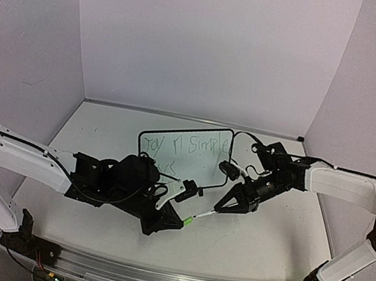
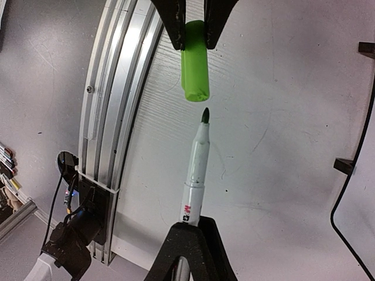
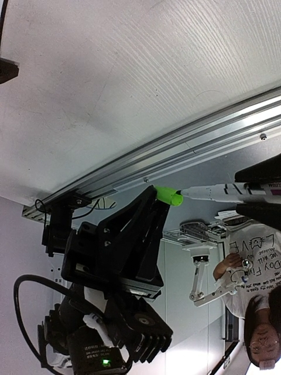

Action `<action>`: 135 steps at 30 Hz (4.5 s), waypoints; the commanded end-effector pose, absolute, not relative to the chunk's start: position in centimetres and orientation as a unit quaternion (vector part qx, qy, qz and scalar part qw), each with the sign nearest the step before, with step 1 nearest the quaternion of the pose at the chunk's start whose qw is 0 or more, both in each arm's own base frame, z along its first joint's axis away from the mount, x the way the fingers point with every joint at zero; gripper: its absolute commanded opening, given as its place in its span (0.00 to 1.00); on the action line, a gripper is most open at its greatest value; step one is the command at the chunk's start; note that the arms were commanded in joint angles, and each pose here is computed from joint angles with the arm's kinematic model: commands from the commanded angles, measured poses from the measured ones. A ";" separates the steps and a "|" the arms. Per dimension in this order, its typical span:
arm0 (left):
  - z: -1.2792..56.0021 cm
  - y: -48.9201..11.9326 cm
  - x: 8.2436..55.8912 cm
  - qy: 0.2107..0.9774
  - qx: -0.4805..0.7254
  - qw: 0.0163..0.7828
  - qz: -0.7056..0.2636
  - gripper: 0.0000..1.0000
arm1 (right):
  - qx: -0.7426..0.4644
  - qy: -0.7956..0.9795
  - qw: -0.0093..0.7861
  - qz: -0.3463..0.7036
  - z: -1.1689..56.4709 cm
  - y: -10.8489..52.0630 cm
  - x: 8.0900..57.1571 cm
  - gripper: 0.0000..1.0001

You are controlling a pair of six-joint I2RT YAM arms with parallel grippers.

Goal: Write a sentence on the whiteboard
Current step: Insert the whiteboard marker without the cap into the pen cap, then pass from the right arm to the left, then put down the whiteboard marker at the center of the board.

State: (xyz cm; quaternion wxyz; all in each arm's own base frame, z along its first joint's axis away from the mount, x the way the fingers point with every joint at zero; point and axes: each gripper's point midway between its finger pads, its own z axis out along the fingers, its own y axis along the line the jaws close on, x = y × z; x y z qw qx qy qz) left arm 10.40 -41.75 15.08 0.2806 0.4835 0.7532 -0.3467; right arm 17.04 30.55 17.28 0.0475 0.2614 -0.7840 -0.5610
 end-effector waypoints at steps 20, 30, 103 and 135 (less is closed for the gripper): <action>17.3 -42.8 10.3 0.733 0.489 0.300 -0.366 0.00 | 0.289 -0.762 0.056 -0.577 17.9 31.5 16.4 0.00; 17.5 -43.3 9.7 0.722 0.510 0.288 -0.369 0.00 | 0.293 -0.760 0.064 -0.576 17.6 32.0 16.2 0.00; 20.5 -43.6 9.2 0.696 0.549 0.230 -0.401 0.58 | 0.377 -0.732 0.041 -0.566 20.9 35.4 14.0 0.00; 11.5 -29.6 16.8 0.904 0.254 0.200 -0.279 0.00 | 0.126 -0.918 -0.242 -0.288 18.6 21.0 31.5 0.98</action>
